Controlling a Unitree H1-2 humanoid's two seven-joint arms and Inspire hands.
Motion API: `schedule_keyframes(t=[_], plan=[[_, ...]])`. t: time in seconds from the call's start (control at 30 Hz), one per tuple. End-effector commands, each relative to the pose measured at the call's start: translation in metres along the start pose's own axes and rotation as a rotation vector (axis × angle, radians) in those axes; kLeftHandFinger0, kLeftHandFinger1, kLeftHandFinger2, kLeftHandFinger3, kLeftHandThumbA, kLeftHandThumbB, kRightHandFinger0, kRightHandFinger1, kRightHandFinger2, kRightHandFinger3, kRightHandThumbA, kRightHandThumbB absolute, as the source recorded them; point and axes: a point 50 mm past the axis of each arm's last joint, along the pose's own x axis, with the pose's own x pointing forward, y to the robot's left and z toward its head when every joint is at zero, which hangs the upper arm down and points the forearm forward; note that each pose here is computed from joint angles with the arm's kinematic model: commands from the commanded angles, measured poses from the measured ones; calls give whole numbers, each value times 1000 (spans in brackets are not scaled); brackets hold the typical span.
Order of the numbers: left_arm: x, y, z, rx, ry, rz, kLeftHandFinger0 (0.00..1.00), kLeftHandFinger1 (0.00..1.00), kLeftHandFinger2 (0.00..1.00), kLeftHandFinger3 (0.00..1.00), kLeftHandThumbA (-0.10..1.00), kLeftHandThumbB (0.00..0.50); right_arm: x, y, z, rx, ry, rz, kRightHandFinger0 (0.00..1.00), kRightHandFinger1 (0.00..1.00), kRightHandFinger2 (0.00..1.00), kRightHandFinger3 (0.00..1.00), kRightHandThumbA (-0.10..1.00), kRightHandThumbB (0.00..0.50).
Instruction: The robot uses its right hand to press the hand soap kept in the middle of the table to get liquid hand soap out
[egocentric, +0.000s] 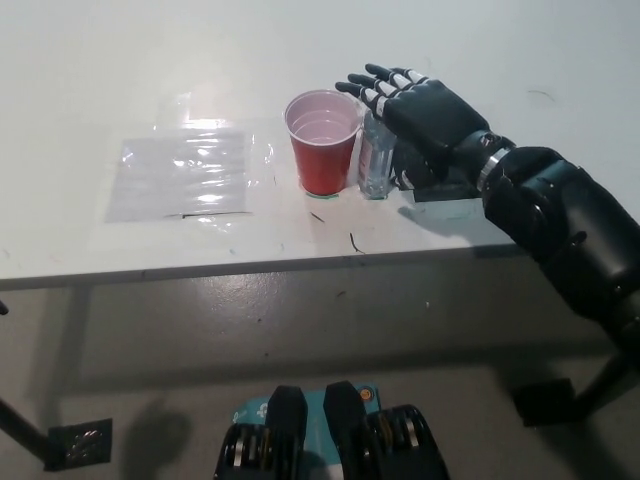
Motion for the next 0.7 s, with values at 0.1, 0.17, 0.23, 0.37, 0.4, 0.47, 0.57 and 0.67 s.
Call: schedule_keyframes(t=[0.1,0.17,0.23,0.37,0.4,0.47,0.57,0.67], plan=[[0,23,11,31,0,33,1000,1000,1000,869,1000,139,-8,35,-1,75,52,84,1000,1000,1000,1000,1000,431],[0,24,12,25,-1,34,1000,1000,1000,838,1000,139,-7,35,0,69,65,101,1000,1000,1000,1000,1000,437],[-1,24,12,25,-7,36,1000,1000,1000,854,1000,131,-10,41,-3,91,71,115,1000,1000,1000,1000,1000,423],[-1,25,14,38,-3,39,1000,1000,1000,878,1000,130,-12,48,-5,110,84,119,1000,1000,1000,1000,1000,440],[-1,25,14,34,-4,39,1000,1000,1000,875,1000,123,-12,51,-5,115,85,122,1000,1000,1000,1000,1000,438],[1,26,15,28,-11,34,1000,1000,1000,860,1000,118,-13,52,-5,111,86,122,1000,1000,1000,1000,1000,442],[1,26,15,36,-12,33,1000,1000,1000,856,1000,150,-14,59,-4,112,83,128,1000,1000,1000,1000,1000,424],[1,28,16,35,-10,37,1000,1000,1000,895,1000,148,-16,63,-6,116,91,134,1000,1000,1000,1000,1000,411]])
